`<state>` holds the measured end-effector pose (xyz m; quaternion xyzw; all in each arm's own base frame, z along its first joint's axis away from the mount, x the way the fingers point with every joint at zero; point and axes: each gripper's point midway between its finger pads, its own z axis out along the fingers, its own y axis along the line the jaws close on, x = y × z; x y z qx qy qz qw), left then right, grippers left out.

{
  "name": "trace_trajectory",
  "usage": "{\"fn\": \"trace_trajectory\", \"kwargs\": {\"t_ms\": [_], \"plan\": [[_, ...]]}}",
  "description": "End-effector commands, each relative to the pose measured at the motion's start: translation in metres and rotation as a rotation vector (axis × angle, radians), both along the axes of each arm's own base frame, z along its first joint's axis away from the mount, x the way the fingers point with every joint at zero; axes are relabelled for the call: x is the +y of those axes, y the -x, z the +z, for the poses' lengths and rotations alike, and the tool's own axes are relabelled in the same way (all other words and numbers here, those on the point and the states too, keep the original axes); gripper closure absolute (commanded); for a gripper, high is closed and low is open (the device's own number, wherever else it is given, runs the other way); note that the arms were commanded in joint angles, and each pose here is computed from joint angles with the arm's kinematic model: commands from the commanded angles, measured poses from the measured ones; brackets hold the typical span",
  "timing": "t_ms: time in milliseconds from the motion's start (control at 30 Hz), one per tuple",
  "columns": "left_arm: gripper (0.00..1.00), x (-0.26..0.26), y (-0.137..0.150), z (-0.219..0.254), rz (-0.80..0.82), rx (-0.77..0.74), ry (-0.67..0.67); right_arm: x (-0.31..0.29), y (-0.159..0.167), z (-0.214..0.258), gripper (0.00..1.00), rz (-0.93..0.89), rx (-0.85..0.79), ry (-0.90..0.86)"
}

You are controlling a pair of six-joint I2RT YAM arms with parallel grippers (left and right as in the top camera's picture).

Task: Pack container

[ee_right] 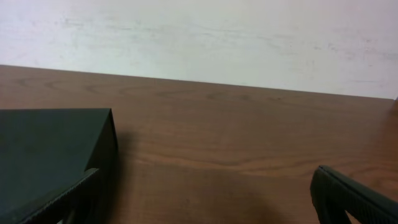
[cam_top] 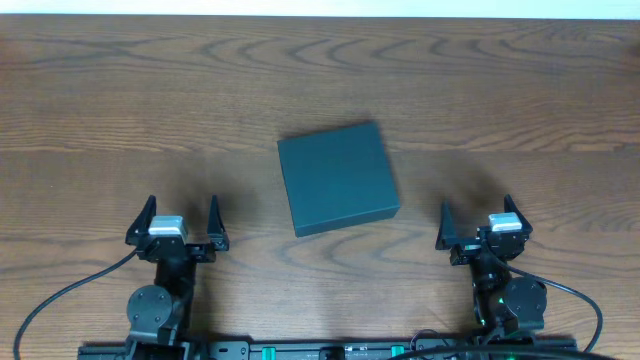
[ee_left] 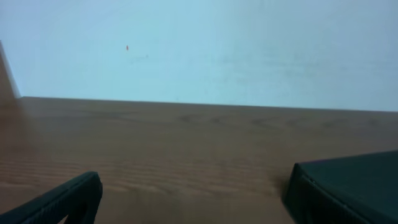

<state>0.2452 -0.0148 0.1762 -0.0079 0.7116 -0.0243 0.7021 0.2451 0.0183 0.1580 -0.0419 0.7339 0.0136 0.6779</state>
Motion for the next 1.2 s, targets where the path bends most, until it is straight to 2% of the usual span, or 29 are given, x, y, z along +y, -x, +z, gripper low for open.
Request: {"fn": "trace_trajectory", "kwargs": {"t_ms": [0,200,300,1167], "plan": [[0.02,0.006,-0.001,-0.011,0.031,0.023,-0.018,-0.003,0.000,-0.001,0.01,-0.010,-0.002,0.001],[0.01,0.009,0.000,-0.022,0.044,0.068,-0.045,-0.003,0.000,-0.001,0.01,-0.010,-0.002,0.001],[0.01,0.005,0.002,-0.039,0.021,0.138,-0.009,-0.003,0.000,-0.001,0.01,-0.010,-0.002,0.001],[0.01,-0.003,0.002,-0.040,-0.020,0.143,0.000,-0.003,0.000,-0.001,0.01,-0.010,-0.002,0.001]]}}
